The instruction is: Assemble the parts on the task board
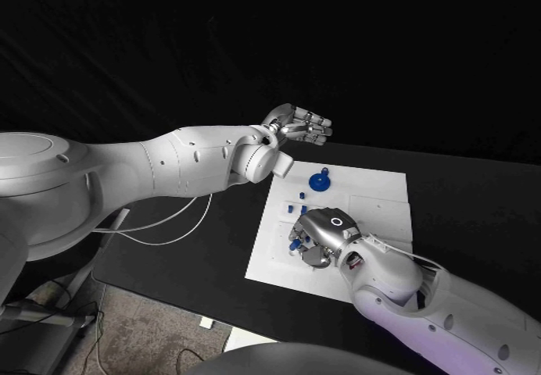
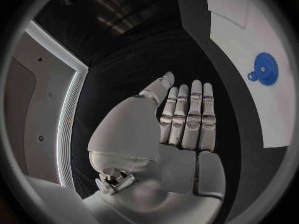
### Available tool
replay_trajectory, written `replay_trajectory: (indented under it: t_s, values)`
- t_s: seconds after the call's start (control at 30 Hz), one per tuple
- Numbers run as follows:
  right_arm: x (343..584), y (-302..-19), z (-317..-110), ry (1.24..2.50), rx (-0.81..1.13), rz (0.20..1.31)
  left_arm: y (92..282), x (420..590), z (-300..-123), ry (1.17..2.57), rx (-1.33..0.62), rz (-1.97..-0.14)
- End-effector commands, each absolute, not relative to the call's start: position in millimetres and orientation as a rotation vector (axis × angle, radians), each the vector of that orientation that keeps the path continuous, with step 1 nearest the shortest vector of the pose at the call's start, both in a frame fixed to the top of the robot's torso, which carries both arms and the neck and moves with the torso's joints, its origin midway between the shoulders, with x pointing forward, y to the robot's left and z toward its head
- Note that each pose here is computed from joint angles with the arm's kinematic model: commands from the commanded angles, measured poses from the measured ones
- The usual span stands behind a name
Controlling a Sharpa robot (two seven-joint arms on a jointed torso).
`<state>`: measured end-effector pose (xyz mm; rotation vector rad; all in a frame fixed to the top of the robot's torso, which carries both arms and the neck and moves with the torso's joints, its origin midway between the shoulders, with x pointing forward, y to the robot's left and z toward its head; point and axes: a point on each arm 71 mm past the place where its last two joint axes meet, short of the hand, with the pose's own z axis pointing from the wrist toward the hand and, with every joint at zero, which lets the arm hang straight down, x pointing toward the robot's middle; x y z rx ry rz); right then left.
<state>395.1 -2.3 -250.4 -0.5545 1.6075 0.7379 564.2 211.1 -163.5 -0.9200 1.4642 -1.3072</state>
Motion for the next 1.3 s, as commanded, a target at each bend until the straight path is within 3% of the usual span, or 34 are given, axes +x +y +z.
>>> replay_trajectory:
  t_s: [0.03,1.3]
  values:
    - [394.1,-1.5,-252.3,1.603,-0.586,0.724,208.0,563.9,-161.9,1.469,-0.906,-1.326]
    - [391.4,1.9,-267.7,1.611,-0.606,0.707,206.6,564.3,-162.0,1.473,-0.905,-1.33]
